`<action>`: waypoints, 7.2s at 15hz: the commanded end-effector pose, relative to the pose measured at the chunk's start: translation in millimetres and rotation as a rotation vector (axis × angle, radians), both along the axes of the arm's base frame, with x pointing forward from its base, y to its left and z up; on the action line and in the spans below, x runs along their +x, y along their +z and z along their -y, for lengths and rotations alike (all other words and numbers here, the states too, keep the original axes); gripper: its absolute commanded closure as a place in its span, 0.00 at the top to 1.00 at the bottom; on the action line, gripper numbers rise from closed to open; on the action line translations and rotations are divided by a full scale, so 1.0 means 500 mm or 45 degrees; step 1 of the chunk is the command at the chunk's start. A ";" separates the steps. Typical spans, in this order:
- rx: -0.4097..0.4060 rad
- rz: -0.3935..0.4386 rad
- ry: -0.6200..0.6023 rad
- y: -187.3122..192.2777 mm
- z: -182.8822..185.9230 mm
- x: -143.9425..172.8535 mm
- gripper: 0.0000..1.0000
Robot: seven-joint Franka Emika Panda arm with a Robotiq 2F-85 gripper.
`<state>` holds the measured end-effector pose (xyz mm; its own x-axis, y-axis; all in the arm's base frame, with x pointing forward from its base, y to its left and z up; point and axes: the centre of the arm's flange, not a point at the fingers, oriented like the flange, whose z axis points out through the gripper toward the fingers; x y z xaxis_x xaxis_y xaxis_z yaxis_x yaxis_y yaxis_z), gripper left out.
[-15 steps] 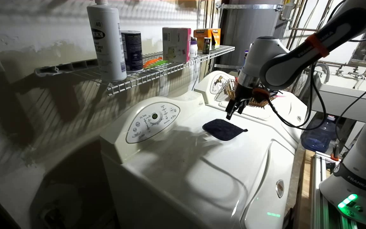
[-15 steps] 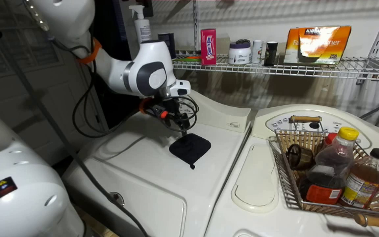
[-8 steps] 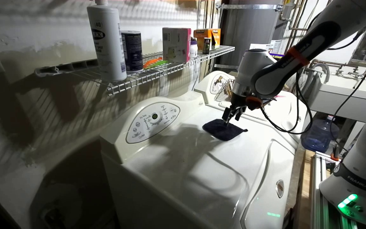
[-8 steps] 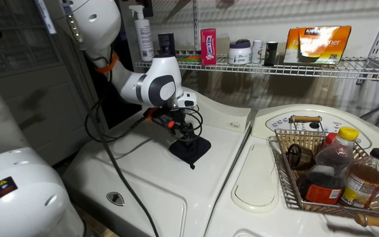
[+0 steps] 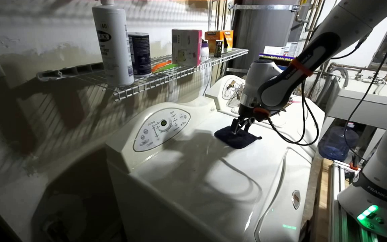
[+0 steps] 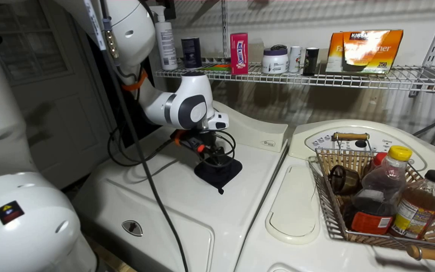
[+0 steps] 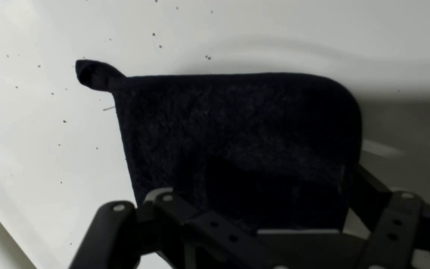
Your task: Put the black object inside the basket
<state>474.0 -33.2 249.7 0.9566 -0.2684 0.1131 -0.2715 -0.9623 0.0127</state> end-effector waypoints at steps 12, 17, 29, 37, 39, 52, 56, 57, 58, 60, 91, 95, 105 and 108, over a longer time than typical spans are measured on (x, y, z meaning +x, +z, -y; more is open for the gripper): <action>0.000 -0.025 -0.010 -0.058 0.017 0.033 0.60; 0.006 -0.038 0.008 -0.039 0.006 0.030 0.27; -0.136 -0.016 -0.024 0.216 -0.050 -0.009 0.04; -0.165 0.146 -0.061 0.377 -0.053 -0.022 0.15; -0.167 0.162 -0.074 0.394 -0.045 -0.028 0.15; -0.118 0.296 -0.590 0.462 0.195 0.136 0.04; -0.138 0.329 -0.866 0.460 0.347 0.191 0.04; -0.144 0.333 -0.934 0.448 0.378 0.202 0.04; -0.149 0.331 -1.004 0.435 0.406 0.210 0.04; -0.174 0.341 -1.139 0.408 0.458 0.224 0.04; -0.617 0.172 -1.378 0.291 0.536 0.283 1.00; -0.608 0.038 -1.125 0.302 0.401 0.247 1.00; -0.431 -0.112 -0.477 0.359 0.170 0.060 1.00; -0.405 -0.139 -0.277 0.381 0.105 -0.005 1.00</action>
